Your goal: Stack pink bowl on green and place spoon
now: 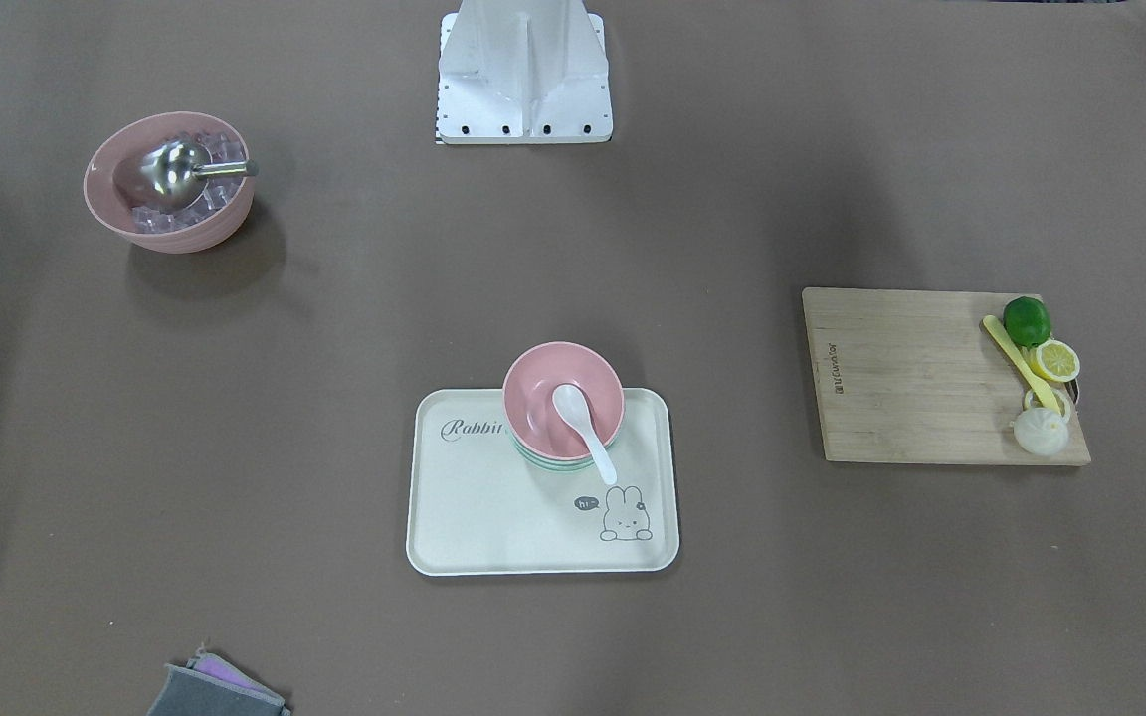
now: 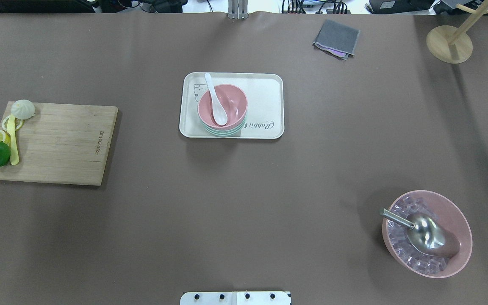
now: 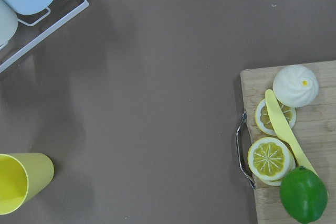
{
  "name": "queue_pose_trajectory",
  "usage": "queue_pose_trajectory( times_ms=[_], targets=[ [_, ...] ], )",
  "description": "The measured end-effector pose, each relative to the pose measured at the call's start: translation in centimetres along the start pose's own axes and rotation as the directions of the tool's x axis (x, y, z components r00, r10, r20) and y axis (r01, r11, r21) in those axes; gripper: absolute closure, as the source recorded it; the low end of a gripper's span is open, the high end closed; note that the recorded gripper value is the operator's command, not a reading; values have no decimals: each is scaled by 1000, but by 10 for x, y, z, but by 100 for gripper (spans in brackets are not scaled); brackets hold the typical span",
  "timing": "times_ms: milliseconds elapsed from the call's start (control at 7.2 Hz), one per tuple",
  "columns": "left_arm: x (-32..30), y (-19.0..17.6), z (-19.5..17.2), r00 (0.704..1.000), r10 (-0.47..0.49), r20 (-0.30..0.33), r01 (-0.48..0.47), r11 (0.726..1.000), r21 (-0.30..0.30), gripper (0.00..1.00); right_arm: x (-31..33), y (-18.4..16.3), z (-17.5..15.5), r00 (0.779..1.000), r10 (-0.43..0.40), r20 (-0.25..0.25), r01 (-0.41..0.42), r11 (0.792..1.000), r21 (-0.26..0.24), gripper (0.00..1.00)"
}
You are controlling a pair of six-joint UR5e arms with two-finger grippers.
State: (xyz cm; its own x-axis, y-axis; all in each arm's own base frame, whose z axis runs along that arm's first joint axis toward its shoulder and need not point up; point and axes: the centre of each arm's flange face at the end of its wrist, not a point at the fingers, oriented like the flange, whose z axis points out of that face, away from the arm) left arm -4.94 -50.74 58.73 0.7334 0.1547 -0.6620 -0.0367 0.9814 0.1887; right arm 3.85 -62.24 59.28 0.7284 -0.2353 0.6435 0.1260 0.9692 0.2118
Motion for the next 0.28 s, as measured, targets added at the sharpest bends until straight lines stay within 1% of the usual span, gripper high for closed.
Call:
queue_pose_trajectory(
  times_ms=[278],
  targets=[
    [0,0,0,1000,9,1,-10,1000,11,2,-2,-2,-2,1000,-1,-2,1,1000,4,0]
  ],
)
